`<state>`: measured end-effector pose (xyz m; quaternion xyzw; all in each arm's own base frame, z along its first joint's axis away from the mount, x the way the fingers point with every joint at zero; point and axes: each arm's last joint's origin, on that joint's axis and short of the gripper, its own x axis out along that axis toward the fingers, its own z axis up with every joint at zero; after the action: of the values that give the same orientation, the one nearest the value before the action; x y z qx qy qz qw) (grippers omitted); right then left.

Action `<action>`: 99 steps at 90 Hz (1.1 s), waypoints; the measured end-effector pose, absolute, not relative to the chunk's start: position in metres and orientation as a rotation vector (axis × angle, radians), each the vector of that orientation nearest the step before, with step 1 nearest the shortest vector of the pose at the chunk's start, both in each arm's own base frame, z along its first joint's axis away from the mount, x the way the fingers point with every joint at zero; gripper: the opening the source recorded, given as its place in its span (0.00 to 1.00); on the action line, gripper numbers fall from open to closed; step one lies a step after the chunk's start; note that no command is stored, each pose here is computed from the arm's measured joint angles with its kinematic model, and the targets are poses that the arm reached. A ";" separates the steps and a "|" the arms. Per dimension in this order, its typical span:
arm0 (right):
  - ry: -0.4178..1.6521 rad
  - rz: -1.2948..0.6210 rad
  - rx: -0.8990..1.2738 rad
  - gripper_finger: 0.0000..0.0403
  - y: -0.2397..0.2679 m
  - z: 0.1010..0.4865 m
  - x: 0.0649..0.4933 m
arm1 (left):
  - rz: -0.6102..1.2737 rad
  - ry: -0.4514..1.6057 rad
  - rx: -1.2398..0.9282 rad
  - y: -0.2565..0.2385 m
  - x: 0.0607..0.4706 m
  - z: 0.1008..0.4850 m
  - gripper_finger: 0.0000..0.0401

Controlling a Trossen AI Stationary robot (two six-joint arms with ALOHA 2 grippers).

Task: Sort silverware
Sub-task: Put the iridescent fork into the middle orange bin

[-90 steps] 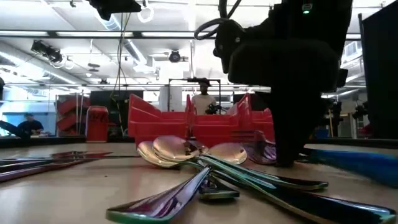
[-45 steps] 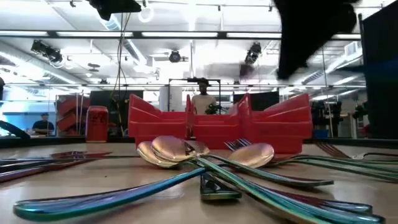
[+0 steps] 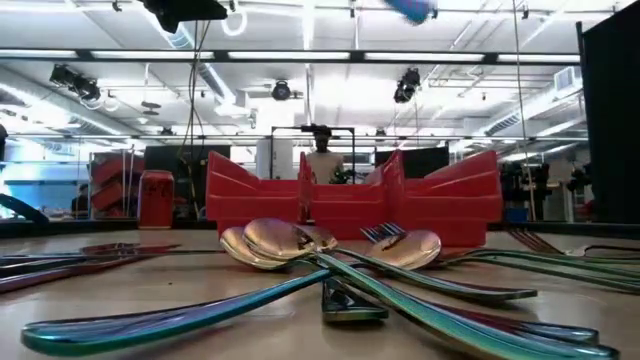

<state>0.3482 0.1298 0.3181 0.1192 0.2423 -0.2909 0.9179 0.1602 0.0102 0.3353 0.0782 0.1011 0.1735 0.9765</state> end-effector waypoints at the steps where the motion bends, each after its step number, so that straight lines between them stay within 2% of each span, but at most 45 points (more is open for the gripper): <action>1: 0.498 -0.588 0.250 0.00 0.126 0.317 0.350 | 0.350 0.204 0.158 0.010 0.160 0.335 0.00; 13: 0.469 -0.519 0.320 0.00 0.070 0.308 0.359 | 0.350 0.204 0.158 0.010 0.160 0.335 0.00; 34: 0.270 -0.645 0.612 0.00 -0.058 0.300 0.349 | 0.350 0.204 0.158 0.010 0.160 0.335 0.00; 46: 0.230 -0.694 0.768 0.00 -0.107 0.287 0.346 | 0.350 0.204 0.158 0.010 0.160 0.335 0.00; 57: 0.311 -0.784 0.829 0.00 -0.126 0.263 0.345 | 0.350 0.204 0.158 0.010 0.160 0.335 0.00; 75: 0.357 -0.768 0.872 0.02 -0.138 0.254 0.344 | 0.350 0.205 0.158 0.010 0.160 0.335 0.00; 99: 0.351 -0.793 0.877 0.14 -0.146 0.255 0.339 | 0.350 0.204 0.158 0.010 0.160 0.335 0.00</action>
<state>0.3391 -0.1462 0.2549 0.4112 0.1648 -0.3718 0.8158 0.1601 0.0102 0.3353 0.0784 0.1014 0.1736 0.9764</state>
